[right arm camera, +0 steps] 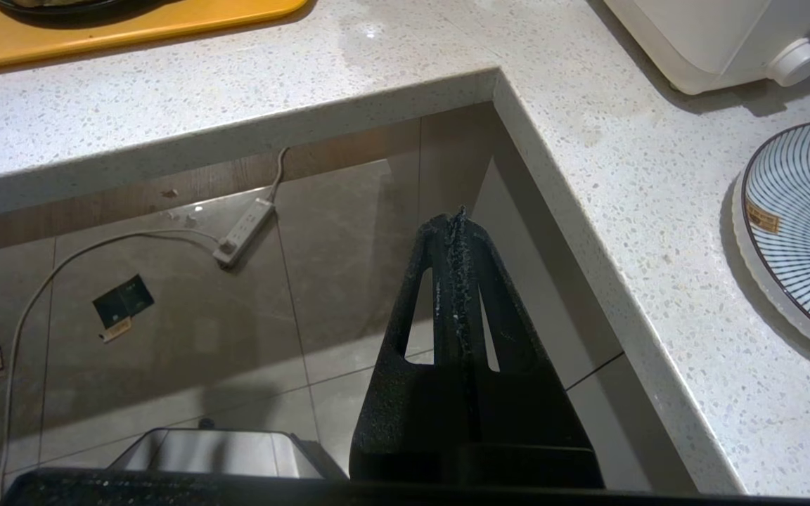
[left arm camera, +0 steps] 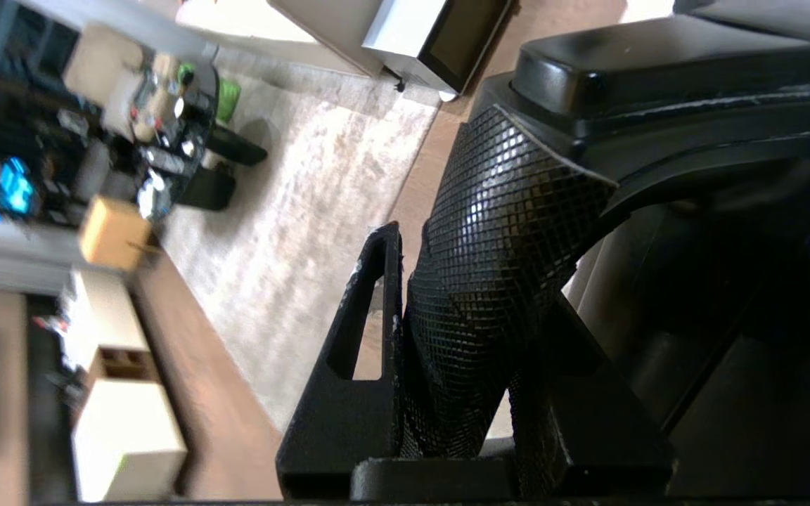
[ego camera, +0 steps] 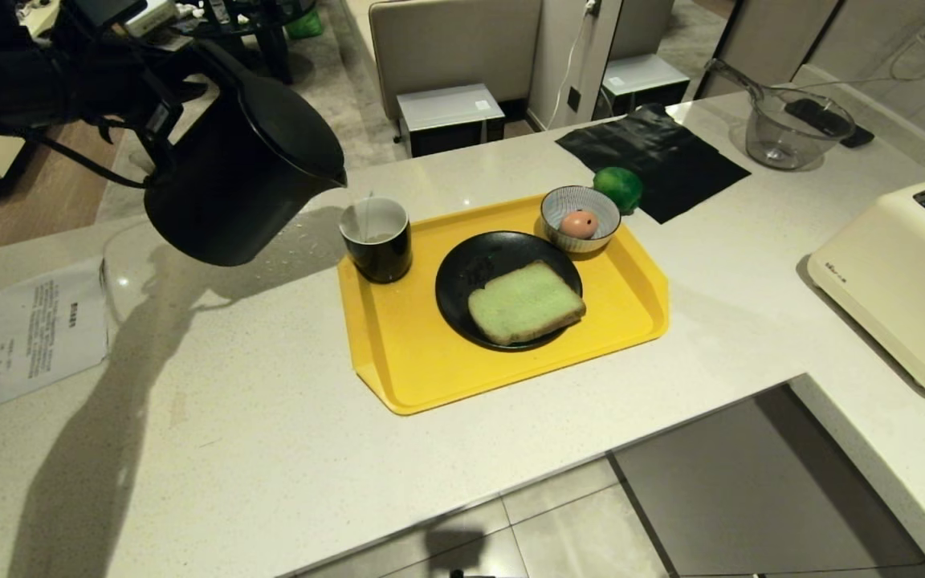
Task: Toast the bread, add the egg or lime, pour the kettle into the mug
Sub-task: Pour water into a cup, then put the kettle back
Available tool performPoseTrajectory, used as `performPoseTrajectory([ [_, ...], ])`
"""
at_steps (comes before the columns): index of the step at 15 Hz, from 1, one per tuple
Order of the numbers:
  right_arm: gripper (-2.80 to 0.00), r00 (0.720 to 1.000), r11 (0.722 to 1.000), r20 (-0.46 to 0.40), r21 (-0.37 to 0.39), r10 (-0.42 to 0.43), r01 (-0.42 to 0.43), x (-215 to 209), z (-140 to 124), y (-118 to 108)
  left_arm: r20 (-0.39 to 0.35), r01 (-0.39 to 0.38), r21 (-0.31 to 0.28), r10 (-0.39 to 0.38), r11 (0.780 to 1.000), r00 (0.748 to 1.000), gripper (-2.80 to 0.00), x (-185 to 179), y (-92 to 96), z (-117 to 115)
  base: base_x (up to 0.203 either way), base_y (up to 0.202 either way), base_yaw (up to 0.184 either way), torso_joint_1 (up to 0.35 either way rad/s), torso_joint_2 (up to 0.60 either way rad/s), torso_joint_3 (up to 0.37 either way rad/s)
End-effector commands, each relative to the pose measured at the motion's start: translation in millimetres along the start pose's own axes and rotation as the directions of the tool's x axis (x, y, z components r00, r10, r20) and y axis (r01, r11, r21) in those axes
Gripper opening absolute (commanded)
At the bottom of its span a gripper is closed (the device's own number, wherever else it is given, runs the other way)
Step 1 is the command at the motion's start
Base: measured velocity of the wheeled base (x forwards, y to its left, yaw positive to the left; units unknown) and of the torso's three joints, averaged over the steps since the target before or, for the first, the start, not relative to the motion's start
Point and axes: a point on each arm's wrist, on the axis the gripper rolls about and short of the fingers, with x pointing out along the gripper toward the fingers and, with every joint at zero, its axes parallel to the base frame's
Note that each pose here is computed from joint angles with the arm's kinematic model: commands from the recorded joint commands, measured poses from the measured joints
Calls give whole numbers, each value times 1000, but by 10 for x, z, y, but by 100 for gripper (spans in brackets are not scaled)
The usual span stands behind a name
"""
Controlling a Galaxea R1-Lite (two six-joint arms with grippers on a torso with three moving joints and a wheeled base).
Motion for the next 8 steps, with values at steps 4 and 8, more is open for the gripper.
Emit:
performPoseTrajectory([
  [4, -280, 1000, 1000, -19, 0, 0, 0, 13, -50, -2, 14, -80, -200, 85, 977, 996, -280, -250, 238, 73, 0, 0, 0, 0, 0, 0],
  [8, -280, 1000, 1000, -20, -1, 0, 0, 14, -55, -2, -22, -162, -393, 167, 905, 986, -280, -513, 489, 17, 0, 0, 0, 0, 0, 0],
])
